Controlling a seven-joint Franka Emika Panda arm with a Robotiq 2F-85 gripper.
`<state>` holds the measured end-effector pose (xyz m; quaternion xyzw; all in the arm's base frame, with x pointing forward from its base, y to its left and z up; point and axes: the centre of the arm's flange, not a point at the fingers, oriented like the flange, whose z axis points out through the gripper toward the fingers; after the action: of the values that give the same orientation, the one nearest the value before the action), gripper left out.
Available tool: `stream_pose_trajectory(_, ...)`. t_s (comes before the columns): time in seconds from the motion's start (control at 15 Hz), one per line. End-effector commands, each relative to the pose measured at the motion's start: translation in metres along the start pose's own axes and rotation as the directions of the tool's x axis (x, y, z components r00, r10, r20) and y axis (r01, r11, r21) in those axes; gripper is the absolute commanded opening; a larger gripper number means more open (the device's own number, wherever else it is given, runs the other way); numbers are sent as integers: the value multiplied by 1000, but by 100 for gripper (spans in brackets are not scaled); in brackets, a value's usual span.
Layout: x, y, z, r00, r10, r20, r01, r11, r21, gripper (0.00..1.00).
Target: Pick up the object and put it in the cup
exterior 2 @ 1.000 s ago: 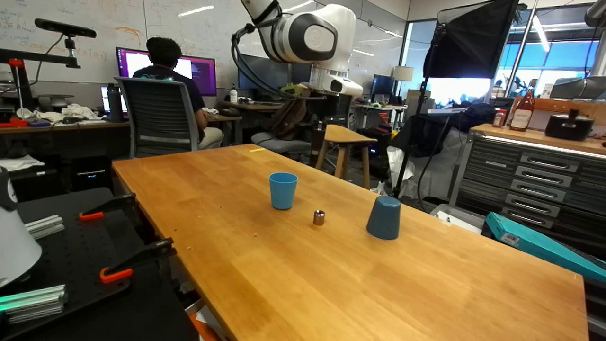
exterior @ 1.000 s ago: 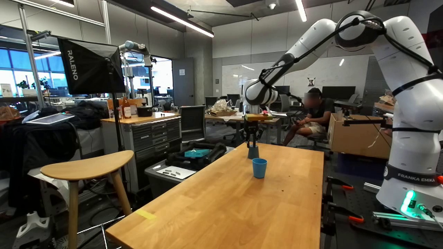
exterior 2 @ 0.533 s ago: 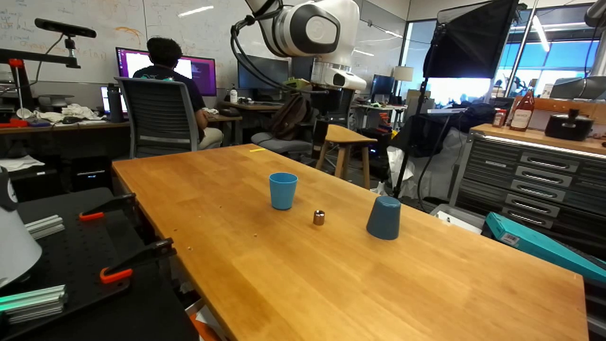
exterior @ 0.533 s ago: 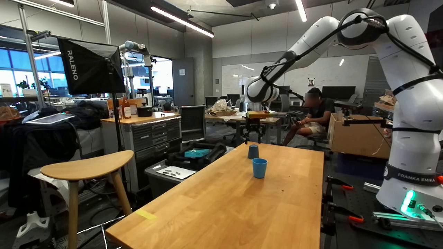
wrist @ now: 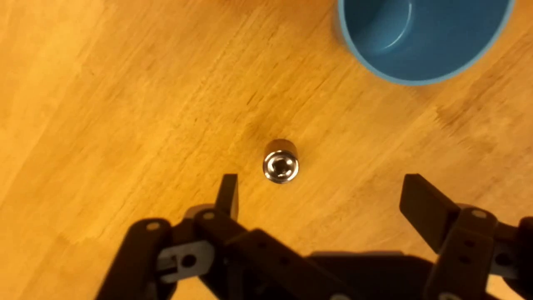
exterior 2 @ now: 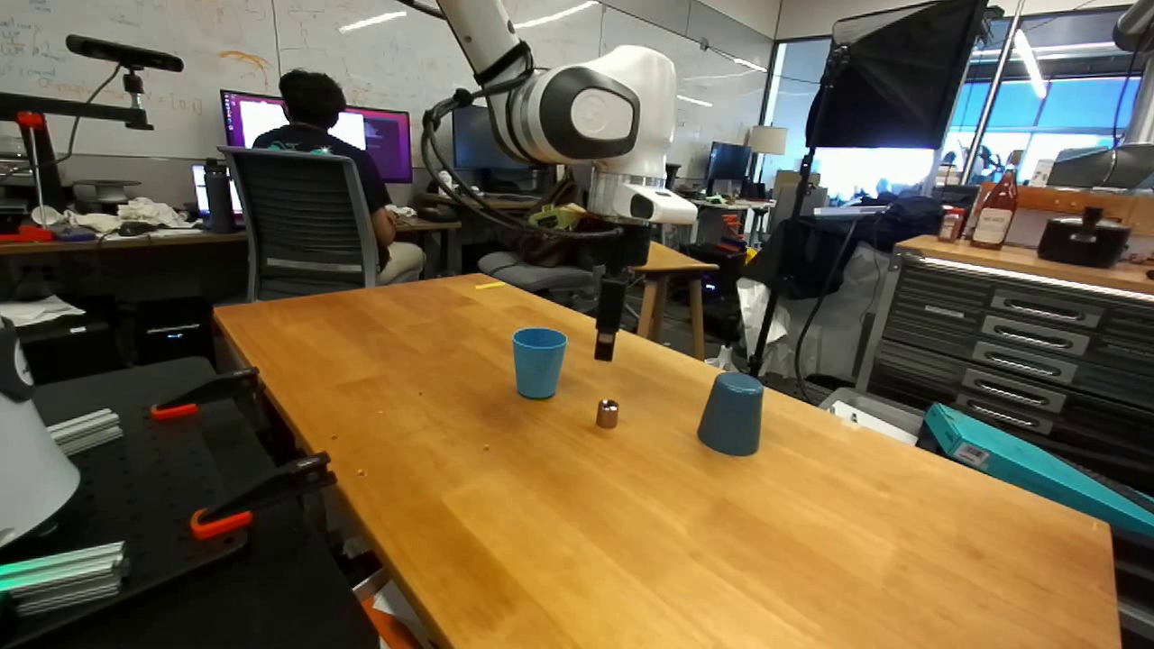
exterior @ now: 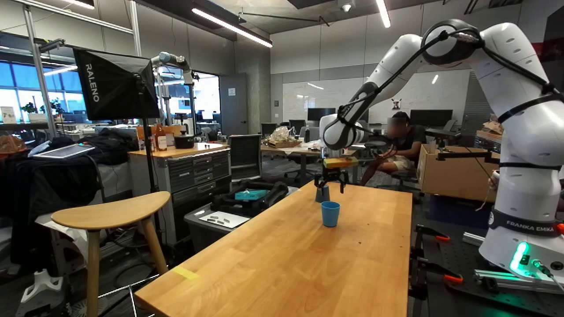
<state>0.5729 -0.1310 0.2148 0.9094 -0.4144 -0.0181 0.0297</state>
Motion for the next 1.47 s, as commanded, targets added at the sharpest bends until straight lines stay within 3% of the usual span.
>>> stream_pose_trajectory(0.0,-2,3,29,999,18,-40,-19,1000,-22,100)
stream_pose_trajectory(0.6,17,16,74,995,87,-50,-91,994,-63,100)
stream_pose_trajectory(0.67,17,16,76,994,91,-59,-95,994,-61,75)
stream_pose_trajectory(0.8,17,16,77,993,91,-71,-95,994,-56,68)
stream_pose_trajectory(1.0,16,15,79,993,94,-75,-98,994,-48,42)
stream_pose_trajectory(1.33,18,19,74,993,103,-63,-105,994,-32,7)
stream_pose_trajectory(1.4,17,19,71,993,101,-60,-103,994,-29,12)
